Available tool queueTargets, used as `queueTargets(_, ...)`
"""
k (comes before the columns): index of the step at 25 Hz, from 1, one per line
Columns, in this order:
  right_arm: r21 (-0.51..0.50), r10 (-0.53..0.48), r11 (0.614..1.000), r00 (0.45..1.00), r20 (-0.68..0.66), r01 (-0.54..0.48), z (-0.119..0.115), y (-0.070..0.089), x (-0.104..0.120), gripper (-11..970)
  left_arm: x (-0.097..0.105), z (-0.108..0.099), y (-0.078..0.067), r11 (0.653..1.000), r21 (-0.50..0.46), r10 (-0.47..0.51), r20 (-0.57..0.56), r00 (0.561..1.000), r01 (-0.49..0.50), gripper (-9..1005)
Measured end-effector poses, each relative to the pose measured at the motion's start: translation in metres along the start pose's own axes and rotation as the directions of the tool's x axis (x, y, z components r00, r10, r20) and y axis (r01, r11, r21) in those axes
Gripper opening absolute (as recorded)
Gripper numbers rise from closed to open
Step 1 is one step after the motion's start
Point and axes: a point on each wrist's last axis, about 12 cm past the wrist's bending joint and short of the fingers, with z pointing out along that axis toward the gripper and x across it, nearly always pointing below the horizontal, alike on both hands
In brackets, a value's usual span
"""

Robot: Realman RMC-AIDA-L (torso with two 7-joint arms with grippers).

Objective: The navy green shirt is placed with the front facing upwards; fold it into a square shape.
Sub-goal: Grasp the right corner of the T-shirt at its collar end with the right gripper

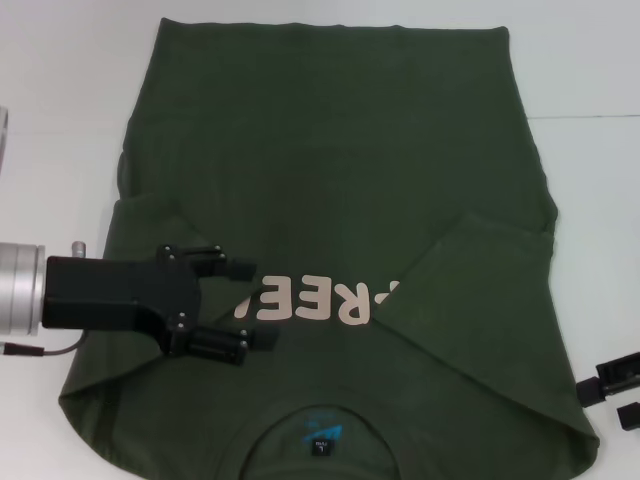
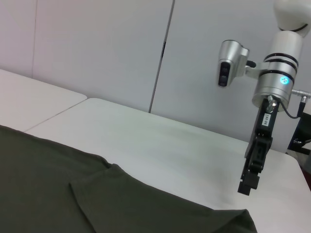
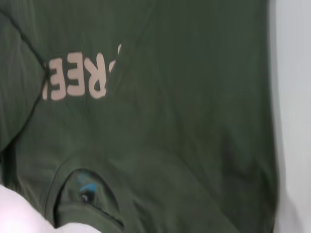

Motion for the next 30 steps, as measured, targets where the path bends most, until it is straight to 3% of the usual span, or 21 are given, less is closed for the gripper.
queueTargets(7,0.059,-0.023,0.998,0.999,-0.036,0.026,0.003,0.013,-0.013,801,0.009,-0.001,-0.005,1.0,-0.001,-0.024,0.011,1.0,0.024,949)
queueTargets(18,0.124,-0.023,0.992,0.997,-0.074,0.032,0.015,0.009,-0.012,801,0.008,0.002,-0.005,1.0,-0.004,-0.023,0.017,1.0,0.023,949)
queueTargets(30,0.129,-0.032,0.991,0.995,-0.09,0.043,0.032,0.008,-0.012,802,0.008,0.005,-0.004,1.0,-0.01,-0.023,0.02,1.0,0.023,949)
